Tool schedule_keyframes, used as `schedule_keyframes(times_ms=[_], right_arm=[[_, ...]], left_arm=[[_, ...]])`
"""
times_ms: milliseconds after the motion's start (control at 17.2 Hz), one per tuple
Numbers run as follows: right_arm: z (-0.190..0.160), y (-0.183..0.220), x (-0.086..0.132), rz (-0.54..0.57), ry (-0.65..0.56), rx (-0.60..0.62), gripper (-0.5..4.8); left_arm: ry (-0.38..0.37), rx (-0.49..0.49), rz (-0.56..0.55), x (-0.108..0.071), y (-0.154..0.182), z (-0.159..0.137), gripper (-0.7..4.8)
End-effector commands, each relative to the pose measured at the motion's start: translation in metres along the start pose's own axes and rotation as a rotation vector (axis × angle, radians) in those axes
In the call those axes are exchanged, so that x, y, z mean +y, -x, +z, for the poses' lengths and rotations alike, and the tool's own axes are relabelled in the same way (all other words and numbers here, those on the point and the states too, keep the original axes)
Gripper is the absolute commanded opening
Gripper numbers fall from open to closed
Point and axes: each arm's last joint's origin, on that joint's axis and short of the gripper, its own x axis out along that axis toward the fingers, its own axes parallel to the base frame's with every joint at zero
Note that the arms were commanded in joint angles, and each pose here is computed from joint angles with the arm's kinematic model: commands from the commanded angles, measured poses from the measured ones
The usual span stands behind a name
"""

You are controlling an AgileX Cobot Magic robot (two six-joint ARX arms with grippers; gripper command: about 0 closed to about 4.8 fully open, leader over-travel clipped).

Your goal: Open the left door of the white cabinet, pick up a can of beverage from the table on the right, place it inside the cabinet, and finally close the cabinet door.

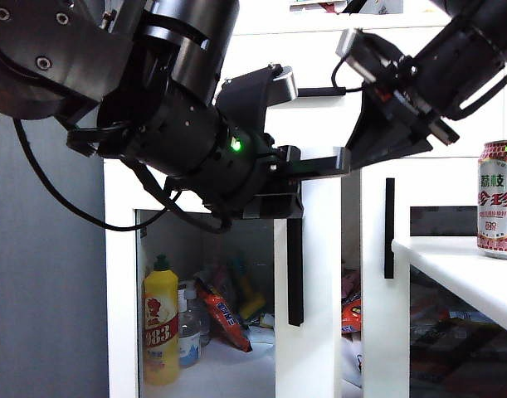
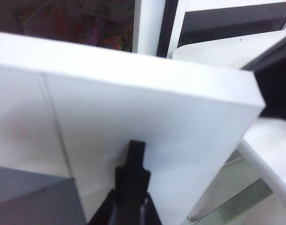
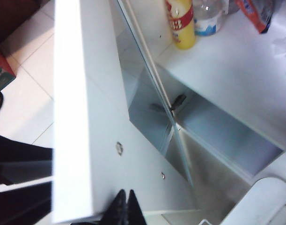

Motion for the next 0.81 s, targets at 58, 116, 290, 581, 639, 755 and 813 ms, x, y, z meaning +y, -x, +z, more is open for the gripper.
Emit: schedule_keyframes(times_ms=[58, 116, 290, 581, 639, 755, 813], right_arm=[[0.0013, -0.0008, 0.0029, 0.055, 0.010, -0.006, -0.02], [0.0013, -0.0008, 0.0032, 0.066, 0.011, -0.006, -0.02], [0.0012, -0.0008, 0.0040, 0.094, 0.010, -0.005, -0.01], [0.0014, -0.0006, 0.0045, 0.108, 0.010, -0.006, -0.01], [0.0014, -0.0006, 0.0045, 0.111, 0.010, -0.006, -0.02], [0.0015, -0.0005, 0.0046, 0.111, 0.011, -0.007, -0.01], [0.0015, -0.0004, 0.0049, 0.121, 0.011, -0.007, -0.01]], left_arm=[[0.038, -0.081, 0.087, 0.0053, 0.0012, 0.0121, -0.05], [0.038, -0.082, 0.087, 0.0053, 0.0012, 0.0122, -0.05], [0.038, -0.082, 0.087, 0.0053, 0.0012, 0.0122, -0.05], [0.038, -0.081, 0.086, 0.0053, 0.0012, 0.0122, -0.05], [0.038, -0.081, 0.086, 0.0053, 0.0012, 0.0122, -0.05], [0.032, -0.064, 0.090, 0.0056, 0.0011, 0.0103, -0.05], [0.025, -0.048, 0.091, 0.0056, 0.0011, 0.0088, -0.05]])
